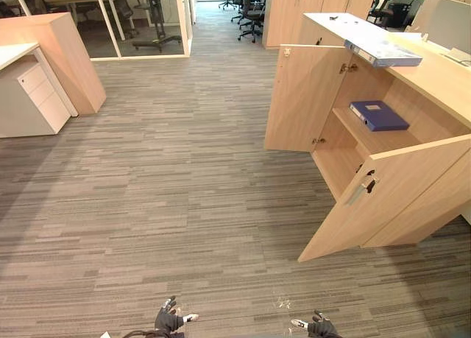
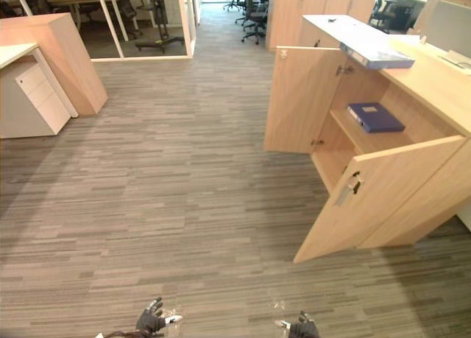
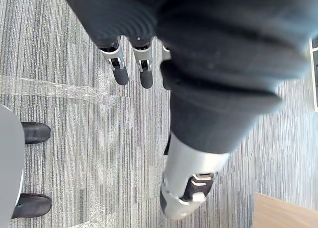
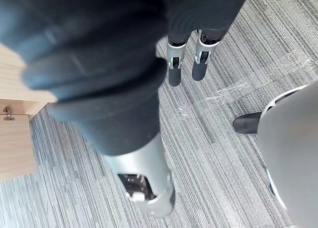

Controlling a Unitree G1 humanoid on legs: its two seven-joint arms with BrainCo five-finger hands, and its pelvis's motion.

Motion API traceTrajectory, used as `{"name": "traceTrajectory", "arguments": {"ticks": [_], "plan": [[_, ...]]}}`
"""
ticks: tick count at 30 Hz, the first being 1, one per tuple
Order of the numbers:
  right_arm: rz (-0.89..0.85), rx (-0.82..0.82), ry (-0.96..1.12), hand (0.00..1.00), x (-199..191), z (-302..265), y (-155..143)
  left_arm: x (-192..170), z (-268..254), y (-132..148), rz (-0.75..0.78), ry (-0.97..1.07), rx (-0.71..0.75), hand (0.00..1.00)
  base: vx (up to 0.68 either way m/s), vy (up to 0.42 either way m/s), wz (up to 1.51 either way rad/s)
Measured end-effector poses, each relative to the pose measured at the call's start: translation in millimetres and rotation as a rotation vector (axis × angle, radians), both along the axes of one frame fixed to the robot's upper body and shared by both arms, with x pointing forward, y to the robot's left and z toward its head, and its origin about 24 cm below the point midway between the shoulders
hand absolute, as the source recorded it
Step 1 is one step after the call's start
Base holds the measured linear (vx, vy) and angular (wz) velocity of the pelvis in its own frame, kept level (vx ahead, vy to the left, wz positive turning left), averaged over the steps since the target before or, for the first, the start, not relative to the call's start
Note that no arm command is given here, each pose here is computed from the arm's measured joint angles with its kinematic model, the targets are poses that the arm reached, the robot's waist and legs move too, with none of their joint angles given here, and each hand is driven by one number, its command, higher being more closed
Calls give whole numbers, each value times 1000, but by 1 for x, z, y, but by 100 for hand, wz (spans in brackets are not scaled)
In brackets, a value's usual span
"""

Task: Walk over to the cabinet, pick up the folder, carry it to the office cabinet, place the folder inside the office cabinet, then close the office cabinet door

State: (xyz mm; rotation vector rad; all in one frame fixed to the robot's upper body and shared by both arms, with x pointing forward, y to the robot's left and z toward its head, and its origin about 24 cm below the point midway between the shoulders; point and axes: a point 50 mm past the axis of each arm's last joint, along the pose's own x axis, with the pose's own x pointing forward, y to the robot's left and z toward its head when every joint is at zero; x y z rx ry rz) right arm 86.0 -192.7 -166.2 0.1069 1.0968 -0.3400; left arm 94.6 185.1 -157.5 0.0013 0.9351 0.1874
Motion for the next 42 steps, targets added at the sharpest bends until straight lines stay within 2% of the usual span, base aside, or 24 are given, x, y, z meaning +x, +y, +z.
{"name": "traceTrajectory", "arguments": {"ticks": [19, 42], "plan": [[110, -3, 11, 0, 6, 0, 5, 2, -1, -3, -38, 16, -15, 0, 7, -2, 1], [116, -7, 16, 0, 12, 0, 5, 14, 2, 0, -62, -13, -3, 0, -7, -7, 9]]}}
